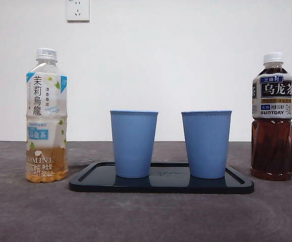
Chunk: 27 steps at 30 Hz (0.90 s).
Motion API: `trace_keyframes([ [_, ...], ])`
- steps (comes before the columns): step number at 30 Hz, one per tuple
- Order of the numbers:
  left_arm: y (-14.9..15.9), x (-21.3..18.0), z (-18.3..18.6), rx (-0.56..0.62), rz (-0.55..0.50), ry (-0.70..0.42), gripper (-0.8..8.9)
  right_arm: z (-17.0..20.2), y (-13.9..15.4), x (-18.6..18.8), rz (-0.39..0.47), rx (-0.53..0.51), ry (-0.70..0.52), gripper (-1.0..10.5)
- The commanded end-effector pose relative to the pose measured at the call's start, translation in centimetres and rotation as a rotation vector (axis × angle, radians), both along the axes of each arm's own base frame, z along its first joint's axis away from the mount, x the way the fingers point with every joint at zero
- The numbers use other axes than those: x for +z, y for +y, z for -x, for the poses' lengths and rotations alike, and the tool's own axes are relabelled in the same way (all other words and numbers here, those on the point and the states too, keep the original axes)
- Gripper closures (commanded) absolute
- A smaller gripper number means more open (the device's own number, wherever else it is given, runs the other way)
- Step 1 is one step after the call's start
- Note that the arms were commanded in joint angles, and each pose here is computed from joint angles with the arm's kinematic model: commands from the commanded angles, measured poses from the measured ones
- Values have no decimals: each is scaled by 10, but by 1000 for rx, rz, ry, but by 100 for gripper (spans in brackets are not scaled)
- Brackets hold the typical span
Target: Pour the drink into the cup
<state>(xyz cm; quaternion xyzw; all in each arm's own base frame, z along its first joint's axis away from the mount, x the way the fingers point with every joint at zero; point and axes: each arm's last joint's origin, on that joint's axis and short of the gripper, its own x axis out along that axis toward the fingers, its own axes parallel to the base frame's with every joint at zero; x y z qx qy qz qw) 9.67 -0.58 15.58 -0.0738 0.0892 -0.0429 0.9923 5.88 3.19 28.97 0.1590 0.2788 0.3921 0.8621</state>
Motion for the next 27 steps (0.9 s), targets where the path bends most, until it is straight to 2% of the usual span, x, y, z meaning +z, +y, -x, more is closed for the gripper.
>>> trace_keyframes([
  [1,1,-5,1,40,-11,-13,789,1,0,5,-7,6,-19,925],
  [27,2,-5,1,65,-26,-12,789,1,0,5,-8,6,-19,925],
])
